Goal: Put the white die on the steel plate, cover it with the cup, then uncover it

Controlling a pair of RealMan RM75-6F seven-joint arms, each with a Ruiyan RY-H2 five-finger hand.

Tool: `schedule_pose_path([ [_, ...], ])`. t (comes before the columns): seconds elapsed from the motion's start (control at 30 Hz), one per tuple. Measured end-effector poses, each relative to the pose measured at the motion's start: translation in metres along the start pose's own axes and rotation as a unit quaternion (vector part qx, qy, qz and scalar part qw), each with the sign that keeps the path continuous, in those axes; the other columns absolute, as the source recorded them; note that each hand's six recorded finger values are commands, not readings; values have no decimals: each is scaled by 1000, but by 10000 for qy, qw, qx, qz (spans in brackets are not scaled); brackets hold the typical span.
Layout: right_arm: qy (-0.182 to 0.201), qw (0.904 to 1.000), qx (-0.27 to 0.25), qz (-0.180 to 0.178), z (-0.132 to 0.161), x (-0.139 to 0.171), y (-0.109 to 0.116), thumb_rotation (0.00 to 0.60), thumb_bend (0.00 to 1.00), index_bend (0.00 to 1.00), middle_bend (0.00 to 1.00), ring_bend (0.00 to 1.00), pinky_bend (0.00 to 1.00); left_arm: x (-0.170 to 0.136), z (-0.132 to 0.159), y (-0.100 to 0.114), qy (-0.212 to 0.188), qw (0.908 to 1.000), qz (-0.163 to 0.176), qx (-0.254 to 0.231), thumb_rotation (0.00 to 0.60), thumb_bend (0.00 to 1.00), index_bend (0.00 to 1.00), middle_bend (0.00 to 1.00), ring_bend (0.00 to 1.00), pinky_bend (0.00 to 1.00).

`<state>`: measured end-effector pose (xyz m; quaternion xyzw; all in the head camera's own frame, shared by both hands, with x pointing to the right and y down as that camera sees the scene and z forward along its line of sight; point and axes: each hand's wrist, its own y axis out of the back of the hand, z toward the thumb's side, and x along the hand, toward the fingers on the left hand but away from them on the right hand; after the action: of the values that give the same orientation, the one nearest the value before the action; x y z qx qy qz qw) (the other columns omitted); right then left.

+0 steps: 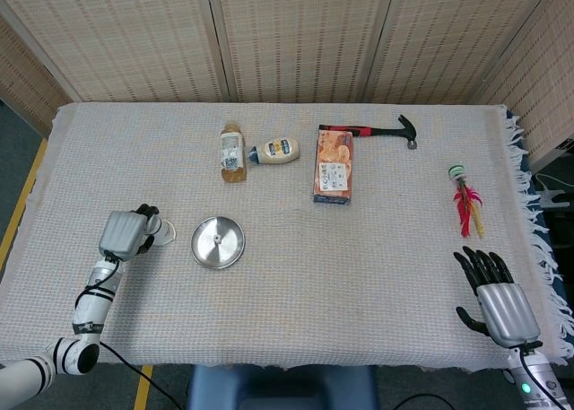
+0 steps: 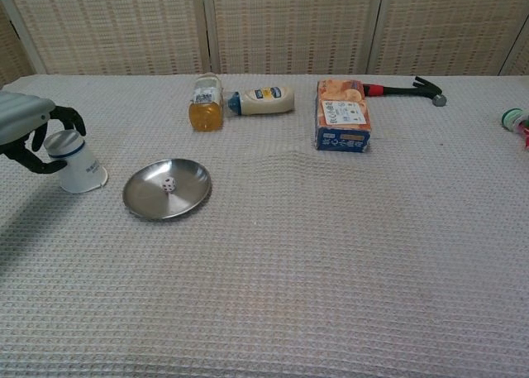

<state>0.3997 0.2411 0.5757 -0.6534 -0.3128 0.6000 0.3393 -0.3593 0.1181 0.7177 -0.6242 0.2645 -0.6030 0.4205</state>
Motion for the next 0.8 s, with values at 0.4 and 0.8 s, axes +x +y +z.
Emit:
schedule_pose_path([
  [0.4, 43, 10000, -1, 54, 2, -1, -3, 600, 171, 0, 0, 0, 0, -6, 15, 11, -299, 9990, 123, -312, 600, 363, 471, 537, 601, 876],
  [0.8, 127, 9999, -47, 57, 4, 2, -1, 600, 172, 0, 0, 0, 0, -3, 81, 47, -1101, 9886, 294, -987, 600, 361, 489, 574, 653, 895],
])
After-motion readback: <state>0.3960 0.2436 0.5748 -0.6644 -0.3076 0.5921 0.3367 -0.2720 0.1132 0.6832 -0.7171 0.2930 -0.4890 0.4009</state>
